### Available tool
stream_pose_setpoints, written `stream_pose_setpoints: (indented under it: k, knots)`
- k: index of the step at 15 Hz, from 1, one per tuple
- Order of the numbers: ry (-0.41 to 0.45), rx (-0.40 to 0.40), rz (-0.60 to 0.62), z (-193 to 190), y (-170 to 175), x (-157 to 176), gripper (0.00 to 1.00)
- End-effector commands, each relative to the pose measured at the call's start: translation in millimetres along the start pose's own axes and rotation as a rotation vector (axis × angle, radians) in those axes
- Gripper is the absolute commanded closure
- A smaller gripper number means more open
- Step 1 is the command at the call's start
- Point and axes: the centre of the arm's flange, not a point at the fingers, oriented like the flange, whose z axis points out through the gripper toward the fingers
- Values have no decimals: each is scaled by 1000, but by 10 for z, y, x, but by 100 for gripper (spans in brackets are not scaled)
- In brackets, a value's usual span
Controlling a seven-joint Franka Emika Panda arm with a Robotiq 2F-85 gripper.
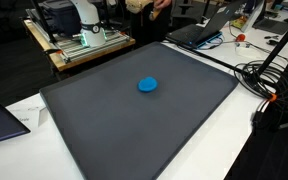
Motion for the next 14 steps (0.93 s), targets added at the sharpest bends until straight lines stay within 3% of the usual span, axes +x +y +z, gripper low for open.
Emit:
stream_pose_setpoints:
  k: [1,14]
  knots:
    - [0,0,0,0,0,0,0]
    - [-4,-3,-7,-34,10,12,0]
